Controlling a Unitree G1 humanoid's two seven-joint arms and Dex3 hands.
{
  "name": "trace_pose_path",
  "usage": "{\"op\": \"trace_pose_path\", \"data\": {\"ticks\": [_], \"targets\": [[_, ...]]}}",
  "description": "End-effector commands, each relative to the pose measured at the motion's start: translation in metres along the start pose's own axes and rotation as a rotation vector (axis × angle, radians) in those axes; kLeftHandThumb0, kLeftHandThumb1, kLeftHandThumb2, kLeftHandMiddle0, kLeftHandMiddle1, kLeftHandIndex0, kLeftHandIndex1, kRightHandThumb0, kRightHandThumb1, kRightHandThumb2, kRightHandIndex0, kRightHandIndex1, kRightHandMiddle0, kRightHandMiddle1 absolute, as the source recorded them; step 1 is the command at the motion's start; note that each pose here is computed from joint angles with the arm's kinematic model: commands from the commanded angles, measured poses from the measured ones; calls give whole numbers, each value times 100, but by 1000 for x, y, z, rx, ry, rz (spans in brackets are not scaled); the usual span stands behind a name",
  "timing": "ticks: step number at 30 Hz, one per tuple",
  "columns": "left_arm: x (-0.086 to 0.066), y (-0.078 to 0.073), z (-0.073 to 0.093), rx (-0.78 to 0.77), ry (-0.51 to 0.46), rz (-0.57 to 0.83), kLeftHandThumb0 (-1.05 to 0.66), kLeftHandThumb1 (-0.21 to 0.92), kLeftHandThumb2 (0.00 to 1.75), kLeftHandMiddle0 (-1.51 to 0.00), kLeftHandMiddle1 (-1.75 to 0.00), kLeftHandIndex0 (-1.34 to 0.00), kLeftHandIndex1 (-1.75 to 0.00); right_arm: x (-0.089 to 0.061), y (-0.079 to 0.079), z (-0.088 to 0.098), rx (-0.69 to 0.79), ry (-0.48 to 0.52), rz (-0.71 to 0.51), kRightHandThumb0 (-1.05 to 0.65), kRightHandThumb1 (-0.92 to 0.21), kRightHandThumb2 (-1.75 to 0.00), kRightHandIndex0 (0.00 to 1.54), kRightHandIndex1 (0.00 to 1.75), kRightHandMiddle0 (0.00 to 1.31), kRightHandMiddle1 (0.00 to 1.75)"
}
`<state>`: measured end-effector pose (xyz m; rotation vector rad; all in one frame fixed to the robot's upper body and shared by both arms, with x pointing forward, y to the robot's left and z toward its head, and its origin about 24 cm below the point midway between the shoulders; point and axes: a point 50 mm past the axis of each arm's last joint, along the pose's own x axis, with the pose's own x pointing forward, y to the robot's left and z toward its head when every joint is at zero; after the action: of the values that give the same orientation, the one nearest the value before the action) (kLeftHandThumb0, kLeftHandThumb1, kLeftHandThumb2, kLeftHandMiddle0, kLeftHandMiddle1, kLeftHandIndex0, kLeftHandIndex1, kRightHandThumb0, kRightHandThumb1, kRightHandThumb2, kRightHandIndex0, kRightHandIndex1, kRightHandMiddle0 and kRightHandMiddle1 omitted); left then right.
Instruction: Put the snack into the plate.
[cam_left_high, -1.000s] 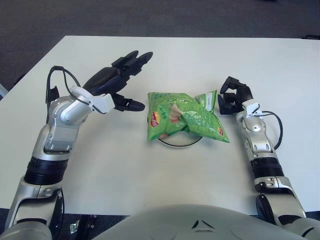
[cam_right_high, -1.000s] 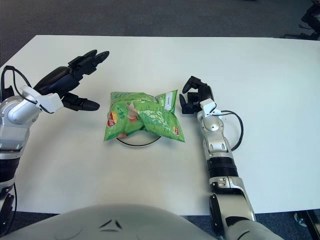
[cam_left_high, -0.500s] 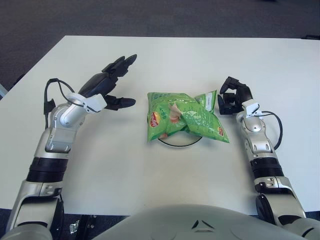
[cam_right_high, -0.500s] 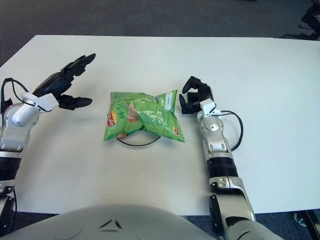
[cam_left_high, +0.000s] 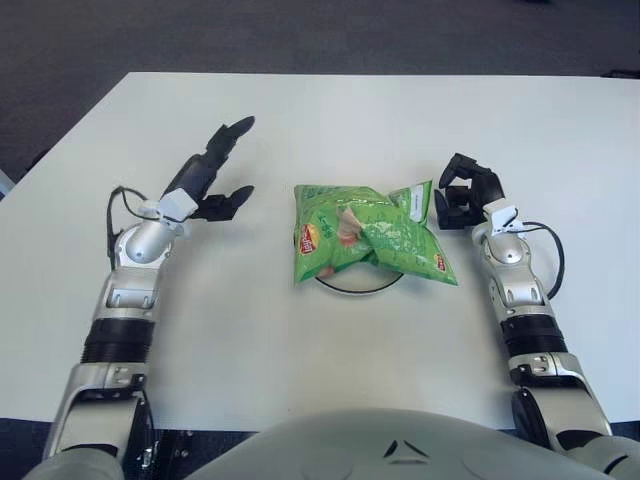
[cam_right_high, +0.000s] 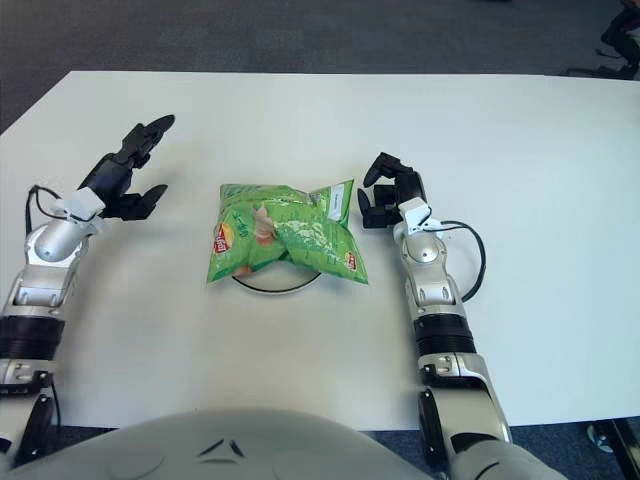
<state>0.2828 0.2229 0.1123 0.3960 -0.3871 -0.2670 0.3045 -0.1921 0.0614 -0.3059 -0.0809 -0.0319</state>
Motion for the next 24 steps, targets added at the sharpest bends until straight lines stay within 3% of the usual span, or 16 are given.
{"op": "trace_pose_path", "data": {"ticks": [1, 4, 7, 10, 24], "targets": [[4, -2, -1, -129, -33, 58, -105, 92, 72, -15, -14, 0, -46, -22, 9, -39, -9, 184, 41, -54, -20, -147, 134, 175, 72, 175], [5, -7, -1, -171, -24, 96, -105, 92, 74, -17, -21, 0, -56, -22, 9, -39, -12, 184, 41, -54, -19, -147, 134, 175, 72, 175], [4, -9, 0, -179, -13, 115, -105, 92, 80, -13, -48, 0, -71, -22, 9, -39, -13, 183, 42, -54, -19, -147, 134, 175, 72, 175], [3, -14, 2, -173, 9, 142, -103, 92, 88, -11, -64, 0, -80, -22, 9, -39, -13, 184, 42, -54, -19, -147, 135, 175, 72, 175], [-5, -27, -1, -284, 78, 297, -91, 92, 99, -20, -93, 0, -111, -23, 9, -39, -6, 188, 43, -54, -20, -147, 134, 175, 72, 175]]}}
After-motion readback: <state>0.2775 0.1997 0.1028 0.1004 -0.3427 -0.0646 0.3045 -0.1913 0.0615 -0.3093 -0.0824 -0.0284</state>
